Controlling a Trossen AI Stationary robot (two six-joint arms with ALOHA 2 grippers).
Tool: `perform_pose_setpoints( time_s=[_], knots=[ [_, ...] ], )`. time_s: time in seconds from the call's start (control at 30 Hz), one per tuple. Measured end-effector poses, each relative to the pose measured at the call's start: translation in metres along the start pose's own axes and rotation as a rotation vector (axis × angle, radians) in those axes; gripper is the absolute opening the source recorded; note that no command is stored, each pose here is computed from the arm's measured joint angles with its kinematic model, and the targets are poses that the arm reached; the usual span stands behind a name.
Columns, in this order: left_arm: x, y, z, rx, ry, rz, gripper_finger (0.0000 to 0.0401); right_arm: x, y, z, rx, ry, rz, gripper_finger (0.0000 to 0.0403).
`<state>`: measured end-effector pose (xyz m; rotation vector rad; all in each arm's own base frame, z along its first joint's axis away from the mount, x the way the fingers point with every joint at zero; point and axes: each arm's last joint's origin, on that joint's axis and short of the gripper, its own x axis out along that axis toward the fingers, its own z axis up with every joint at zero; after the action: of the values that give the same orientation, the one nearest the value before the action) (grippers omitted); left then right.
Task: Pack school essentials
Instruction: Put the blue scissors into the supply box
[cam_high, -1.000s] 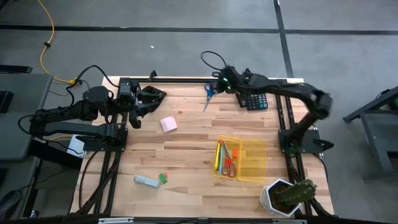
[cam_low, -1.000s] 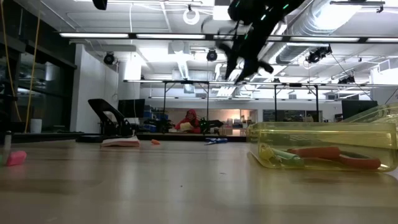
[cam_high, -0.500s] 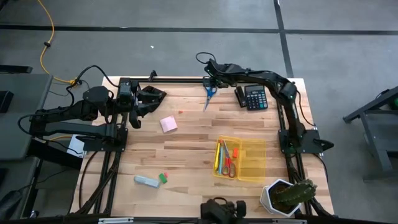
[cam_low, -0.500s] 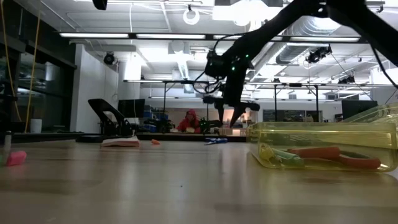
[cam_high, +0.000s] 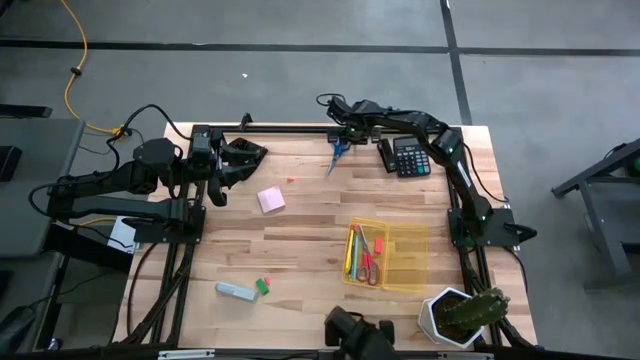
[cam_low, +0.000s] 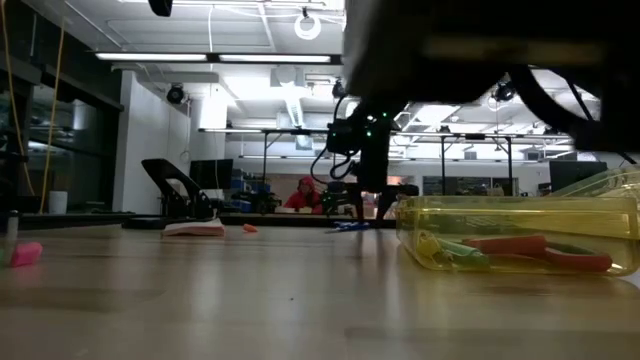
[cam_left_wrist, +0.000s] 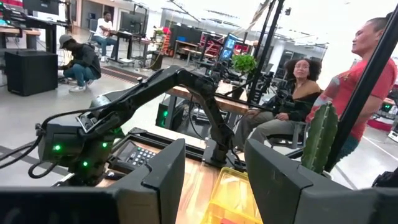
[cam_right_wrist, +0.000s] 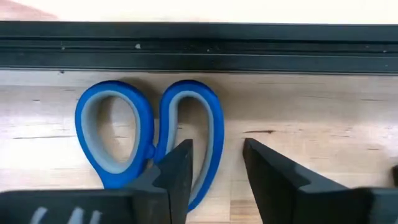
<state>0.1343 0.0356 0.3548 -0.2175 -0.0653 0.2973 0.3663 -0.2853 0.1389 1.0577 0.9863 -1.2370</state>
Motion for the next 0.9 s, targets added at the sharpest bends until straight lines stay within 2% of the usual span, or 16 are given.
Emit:
perform_pose_setpoints(
  time_s=[0.13,0.37,0.53,0.63,0.73,0.9],
  knots=[
    [0.000,0.000,0.000,0.017,0.000,0.002,0.0156,0.003,-0.002,-0.002,-0.003,0.021,-0.020,0.0108],
    [0.000,0.000,0.000,0.017,-0.002,0.010,0.0156,0.005,-0.003,-0.003,-0.058,0.035,-0.026,0.0012],
    [0.000,0.001,0.000,0.017,-0.004,0.018,0.0156,0.002,-0.003,-0.002,-0.065,0.024,-0.020,0.0017],
    [0.000,0.001,0.000,0.017,-0.004,0.018,0.0156,-0.009,-0.001,-0.001,-0.136,-0.008,0.002,0.0006],
    [0.000,0.001,0.000,0.017,-0.005,0.018,0.0156,-0.038,0.003,0.001,-0.209,-0.074,0.075,0.0005],
    [0.000,0.000,0.000,0.017,-0.004,0.017,0.0156,-0.131,0.007,-0.006,-0.372,-0.261,0.233,0.0003]
  ],
)
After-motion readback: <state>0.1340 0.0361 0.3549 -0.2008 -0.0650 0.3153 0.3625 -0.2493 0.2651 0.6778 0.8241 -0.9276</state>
